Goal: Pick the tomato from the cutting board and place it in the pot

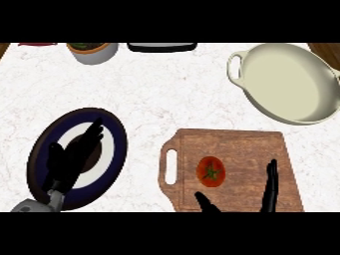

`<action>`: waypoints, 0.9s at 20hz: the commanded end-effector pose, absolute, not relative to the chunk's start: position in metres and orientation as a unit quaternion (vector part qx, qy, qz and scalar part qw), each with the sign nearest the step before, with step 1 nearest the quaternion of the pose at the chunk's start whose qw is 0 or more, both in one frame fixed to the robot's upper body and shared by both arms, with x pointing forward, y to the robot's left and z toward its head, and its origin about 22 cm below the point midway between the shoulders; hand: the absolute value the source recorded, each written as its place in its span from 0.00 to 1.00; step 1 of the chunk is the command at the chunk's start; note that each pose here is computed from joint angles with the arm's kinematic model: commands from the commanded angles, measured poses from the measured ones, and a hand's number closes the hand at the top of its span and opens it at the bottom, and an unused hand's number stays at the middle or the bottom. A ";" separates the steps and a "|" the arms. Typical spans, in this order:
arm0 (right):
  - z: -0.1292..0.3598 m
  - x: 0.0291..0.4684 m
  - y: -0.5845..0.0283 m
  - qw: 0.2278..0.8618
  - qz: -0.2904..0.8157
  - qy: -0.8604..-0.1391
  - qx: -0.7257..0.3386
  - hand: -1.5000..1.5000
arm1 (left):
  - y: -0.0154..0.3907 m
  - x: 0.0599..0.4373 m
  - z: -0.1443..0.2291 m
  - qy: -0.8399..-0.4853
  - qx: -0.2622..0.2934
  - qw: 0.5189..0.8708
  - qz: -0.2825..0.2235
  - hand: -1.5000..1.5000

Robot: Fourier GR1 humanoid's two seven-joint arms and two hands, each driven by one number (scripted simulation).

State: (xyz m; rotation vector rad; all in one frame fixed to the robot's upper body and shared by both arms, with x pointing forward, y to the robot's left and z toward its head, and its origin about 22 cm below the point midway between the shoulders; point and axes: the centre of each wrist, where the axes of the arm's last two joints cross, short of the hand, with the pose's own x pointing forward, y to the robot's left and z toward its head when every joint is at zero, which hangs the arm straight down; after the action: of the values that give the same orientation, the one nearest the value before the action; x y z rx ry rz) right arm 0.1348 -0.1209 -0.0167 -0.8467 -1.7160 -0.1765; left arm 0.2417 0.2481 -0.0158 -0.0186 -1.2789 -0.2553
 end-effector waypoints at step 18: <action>-0.005 0.162 -0.100 0.705 -0.010 -0.592 -0.390 0.00 | 0.243 0.253 -0.016 -0.591 -0.033 0.794 -0.136 0.50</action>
State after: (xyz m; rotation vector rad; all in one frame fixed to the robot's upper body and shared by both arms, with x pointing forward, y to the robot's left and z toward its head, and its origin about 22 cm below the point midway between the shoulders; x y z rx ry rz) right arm 0.1555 -0.1055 -0.0049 -0.8294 -1.2993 0.0419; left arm 0.2559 0.2420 -0.0244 -0.0556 -1.2737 -0.2827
